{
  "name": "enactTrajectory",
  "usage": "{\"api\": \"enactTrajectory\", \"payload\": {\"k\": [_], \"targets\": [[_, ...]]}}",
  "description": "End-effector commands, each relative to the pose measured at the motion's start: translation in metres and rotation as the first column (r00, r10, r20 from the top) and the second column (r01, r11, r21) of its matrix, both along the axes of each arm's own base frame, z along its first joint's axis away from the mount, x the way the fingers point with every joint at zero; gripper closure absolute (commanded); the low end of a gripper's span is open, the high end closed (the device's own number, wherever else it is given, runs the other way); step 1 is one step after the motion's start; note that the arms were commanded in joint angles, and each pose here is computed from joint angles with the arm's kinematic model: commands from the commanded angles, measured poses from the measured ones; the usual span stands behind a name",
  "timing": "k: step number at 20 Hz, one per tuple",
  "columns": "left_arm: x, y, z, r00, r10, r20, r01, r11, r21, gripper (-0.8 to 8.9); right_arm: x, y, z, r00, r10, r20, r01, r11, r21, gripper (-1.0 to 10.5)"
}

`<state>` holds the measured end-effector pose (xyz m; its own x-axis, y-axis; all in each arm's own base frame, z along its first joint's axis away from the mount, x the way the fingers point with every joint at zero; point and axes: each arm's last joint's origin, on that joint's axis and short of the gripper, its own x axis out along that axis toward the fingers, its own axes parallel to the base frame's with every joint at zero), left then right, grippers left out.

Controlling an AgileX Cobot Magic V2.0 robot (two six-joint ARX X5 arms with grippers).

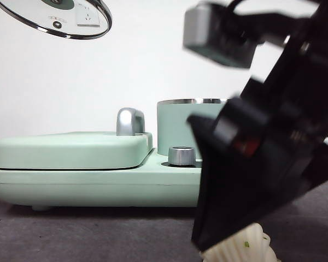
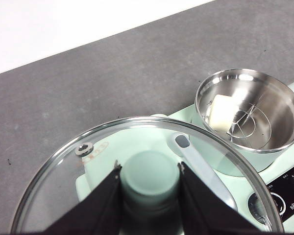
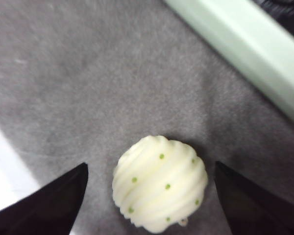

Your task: Put the buns in a small steamer

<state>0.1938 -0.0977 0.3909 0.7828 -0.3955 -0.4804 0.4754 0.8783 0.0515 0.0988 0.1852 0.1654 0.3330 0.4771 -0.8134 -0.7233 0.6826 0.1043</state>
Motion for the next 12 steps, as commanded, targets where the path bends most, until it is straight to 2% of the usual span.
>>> {"api": "enactTrajectory", "payload": {"k": [1,2,6,9,12], "targets": [[-0.001,0.0,0.008,0.999,-0.004,0.042,0.004,1.0,-0.013,8.02,0.0,0.007,-0.005,1.0,-0.009,-0.013,0.009,1.0,-0.004,5.4],[-0.001,0.0,0.008,0.999,-0.004,0.042,0.005,1.0,-0.013,8.03,0.001,0.007,-0.009,1.0,-0.016,-0.025,0.016,1.0,-0.015,5.4],[-0.001,0.0,0.008,0.999,-0.004,0.042,0.004,1.0,-0.013,8.02,0.0,0.008,-0.013,0.998,-0.029,-0.061,0.028,0.999,-0.029,7.2],[-0.001,0.0,0.008,0.999,-0.004,0.042,0.004,1.0,-0.013,8.02,-0.002,0.006,-0.005,0.996,-0.026,-0.089,0.027,1.0,0.015,7.3],[-0.001,0.0,0.008,0.999,-0.004,0.043,0.004,1.0,-0.013,8.02,-0.007,-0.003,0.017,0.987,-0.062,-0.151,0.068,0.997,0.033,7.3]]}}
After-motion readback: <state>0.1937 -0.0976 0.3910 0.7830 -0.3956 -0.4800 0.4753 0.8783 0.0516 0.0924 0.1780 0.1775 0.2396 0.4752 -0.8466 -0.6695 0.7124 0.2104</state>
